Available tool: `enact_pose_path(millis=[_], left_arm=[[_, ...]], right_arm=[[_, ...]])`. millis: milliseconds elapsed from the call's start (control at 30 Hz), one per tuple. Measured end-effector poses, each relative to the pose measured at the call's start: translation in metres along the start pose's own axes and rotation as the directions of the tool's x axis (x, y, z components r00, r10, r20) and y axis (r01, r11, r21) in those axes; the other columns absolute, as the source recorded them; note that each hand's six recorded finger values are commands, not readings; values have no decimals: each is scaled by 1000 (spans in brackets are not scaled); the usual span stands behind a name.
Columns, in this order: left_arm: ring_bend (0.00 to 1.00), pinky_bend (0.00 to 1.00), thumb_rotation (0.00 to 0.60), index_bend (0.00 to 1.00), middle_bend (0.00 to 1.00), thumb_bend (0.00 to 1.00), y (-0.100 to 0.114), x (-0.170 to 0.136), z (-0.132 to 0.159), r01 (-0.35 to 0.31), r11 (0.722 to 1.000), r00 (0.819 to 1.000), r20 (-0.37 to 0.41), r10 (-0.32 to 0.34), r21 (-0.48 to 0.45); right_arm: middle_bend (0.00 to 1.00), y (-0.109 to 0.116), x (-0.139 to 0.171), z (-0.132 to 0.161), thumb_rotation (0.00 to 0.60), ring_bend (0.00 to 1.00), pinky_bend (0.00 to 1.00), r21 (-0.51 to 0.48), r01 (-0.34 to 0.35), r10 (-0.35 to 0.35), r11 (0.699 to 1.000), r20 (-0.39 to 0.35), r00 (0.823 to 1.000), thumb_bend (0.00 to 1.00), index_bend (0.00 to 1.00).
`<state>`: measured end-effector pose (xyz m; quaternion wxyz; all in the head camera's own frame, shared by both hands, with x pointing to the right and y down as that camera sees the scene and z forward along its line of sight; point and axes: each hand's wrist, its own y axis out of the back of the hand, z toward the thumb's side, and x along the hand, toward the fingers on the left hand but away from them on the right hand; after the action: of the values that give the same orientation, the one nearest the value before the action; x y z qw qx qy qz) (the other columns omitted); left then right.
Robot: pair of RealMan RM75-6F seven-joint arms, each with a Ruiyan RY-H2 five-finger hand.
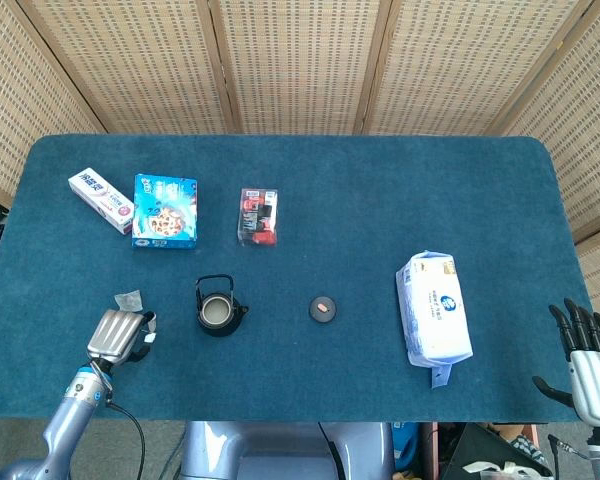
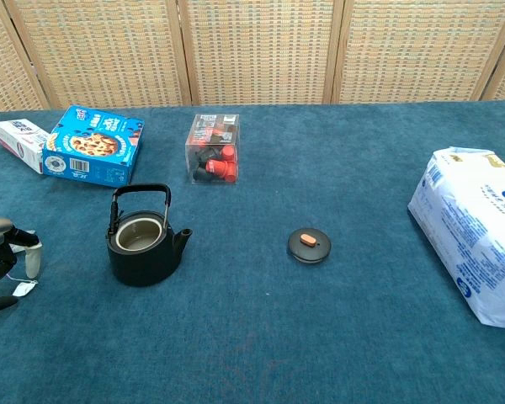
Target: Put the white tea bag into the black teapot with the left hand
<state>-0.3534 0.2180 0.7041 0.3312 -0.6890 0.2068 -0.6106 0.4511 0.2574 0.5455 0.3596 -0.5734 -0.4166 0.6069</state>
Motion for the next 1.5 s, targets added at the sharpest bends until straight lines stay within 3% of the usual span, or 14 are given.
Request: enact_pose_path(millis=[1500], left_arm=[[752,706,600,558,838,320,-9,11,2,70,996,997,-11,-70,-50]], right_arm=[[0,1,5,-4,600,0,26,14,-6,5,1000,43,999,169,10]])
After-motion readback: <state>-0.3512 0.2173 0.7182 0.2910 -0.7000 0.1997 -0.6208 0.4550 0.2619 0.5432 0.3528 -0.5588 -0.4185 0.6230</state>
